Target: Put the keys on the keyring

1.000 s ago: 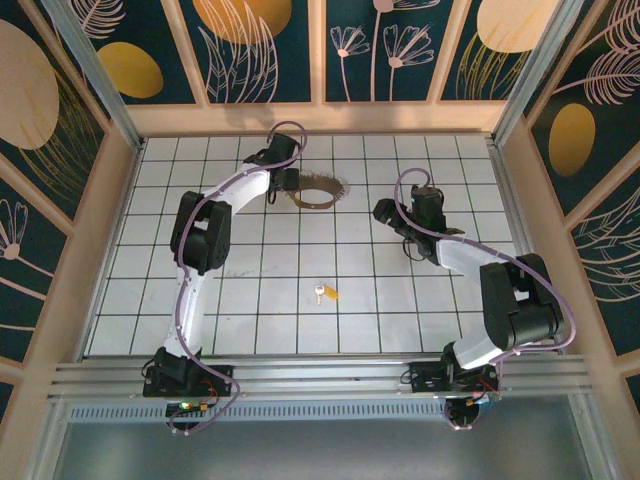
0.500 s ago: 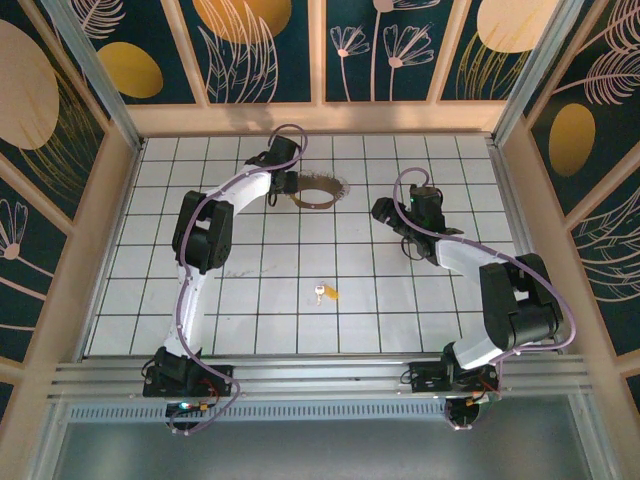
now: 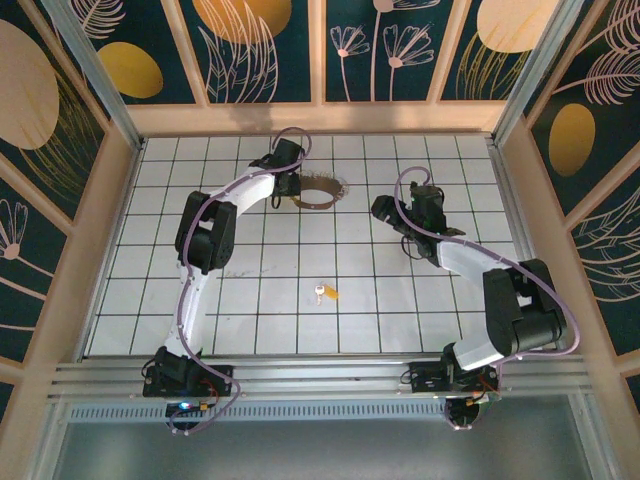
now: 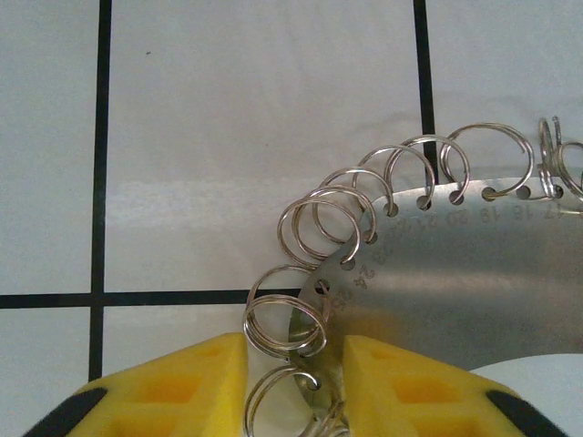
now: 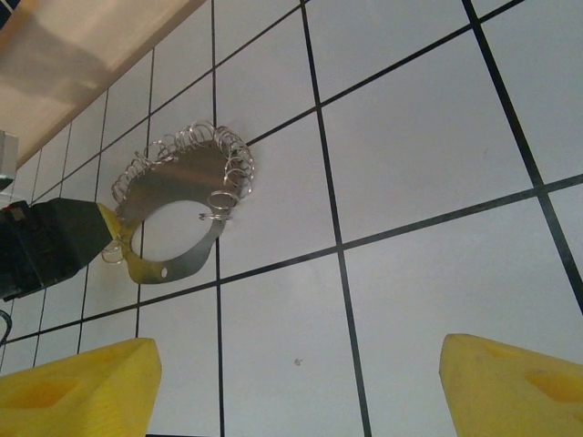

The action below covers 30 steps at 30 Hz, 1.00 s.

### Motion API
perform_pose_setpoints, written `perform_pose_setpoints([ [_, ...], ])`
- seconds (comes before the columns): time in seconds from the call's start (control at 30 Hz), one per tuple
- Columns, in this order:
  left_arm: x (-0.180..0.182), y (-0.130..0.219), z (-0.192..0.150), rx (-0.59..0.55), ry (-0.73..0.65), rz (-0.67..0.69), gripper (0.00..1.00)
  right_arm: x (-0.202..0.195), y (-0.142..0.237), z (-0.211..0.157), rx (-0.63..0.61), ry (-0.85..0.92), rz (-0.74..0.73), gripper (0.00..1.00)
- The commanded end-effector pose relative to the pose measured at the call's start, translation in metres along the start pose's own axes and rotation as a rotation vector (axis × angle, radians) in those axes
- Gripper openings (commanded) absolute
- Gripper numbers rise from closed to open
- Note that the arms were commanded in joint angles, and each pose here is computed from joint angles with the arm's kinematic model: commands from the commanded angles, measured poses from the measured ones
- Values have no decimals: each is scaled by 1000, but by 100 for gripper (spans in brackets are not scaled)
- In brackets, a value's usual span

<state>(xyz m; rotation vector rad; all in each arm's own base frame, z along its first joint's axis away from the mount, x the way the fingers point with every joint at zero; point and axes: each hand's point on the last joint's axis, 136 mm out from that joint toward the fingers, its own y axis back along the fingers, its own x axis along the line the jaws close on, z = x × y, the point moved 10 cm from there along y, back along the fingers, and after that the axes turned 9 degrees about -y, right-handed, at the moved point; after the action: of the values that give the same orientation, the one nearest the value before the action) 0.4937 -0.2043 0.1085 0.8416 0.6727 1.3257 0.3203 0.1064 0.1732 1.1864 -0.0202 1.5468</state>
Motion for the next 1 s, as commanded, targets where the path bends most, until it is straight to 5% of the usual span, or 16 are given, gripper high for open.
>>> perform_pose_setpoints([
  [0.0, -1, -3, -8, 15, -6, 2, 27, 6, 6, -2, 0, -8, 32, 80],
  [0.53, 9, 17, -27, 27, 6, 19, 9, 12, 10, -16, 9, 0, 30, 80],
  [0.97, 24, 64, -69, 16, 111, -10, 8, 22, 8, -39, 53, 15, 31, 80],
])
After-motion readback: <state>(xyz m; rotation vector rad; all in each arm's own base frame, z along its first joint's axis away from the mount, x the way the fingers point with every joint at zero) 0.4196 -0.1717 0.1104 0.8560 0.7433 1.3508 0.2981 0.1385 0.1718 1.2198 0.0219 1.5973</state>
